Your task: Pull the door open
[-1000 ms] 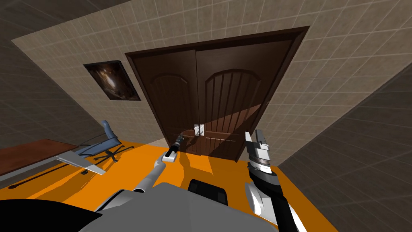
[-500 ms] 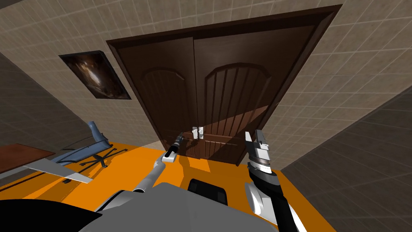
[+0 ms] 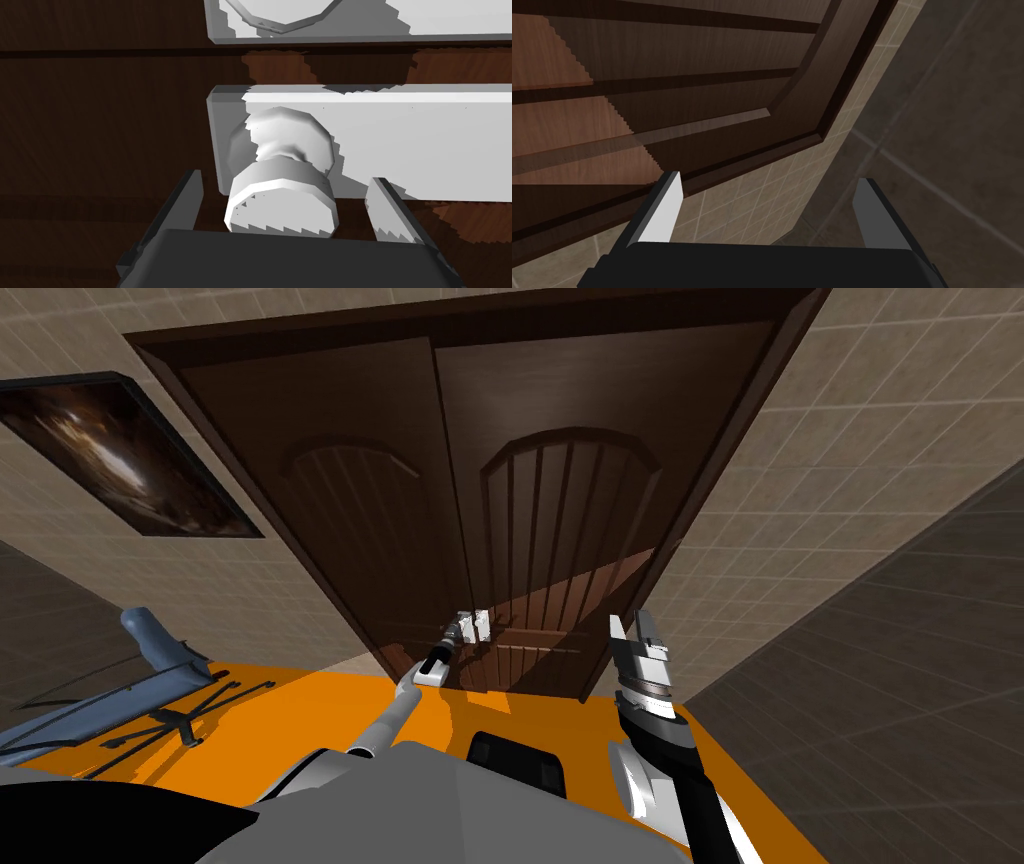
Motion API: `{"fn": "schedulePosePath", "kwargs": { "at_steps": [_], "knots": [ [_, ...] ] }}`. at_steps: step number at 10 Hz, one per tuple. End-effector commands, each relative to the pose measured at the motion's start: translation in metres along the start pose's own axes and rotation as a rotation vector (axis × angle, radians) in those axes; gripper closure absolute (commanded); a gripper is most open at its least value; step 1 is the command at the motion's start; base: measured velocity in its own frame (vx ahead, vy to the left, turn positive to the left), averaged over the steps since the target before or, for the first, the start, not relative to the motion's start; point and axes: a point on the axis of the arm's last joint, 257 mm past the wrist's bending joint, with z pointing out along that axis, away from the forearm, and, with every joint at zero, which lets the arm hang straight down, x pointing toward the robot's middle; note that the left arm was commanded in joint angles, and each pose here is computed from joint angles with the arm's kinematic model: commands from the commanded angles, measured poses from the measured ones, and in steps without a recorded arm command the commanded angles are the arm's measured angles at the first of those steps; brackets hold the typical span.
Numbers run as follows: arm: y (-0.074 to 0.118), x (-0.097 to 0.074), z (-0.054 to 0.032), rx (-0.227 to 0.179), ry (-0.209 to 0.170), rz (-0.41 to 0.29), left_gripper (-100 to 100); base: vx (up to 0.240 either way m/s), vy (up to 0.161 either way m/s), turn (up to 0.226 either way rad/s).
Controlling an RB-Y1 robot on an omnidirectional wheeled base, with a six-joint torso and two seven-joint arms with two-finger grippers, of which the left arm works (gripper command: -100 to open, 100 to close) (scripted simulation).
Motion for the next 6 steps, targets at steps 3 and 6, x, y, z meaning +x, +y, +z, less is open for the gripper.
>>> {"fn": "schedulePosePath", "kwargs": {
  "at_steps": [3, 6],
  "knots": [
    [0.0008, -0.0019, -0.0005, -0.003, -0.003, 0.001, 100, -0.020, 0.013, -0.002],
    [0.0008, -0.0019, -0.0005, -0.003, -0.003, 0.001, 100, -0.008, 0.002, 0.000]
  ]
}}
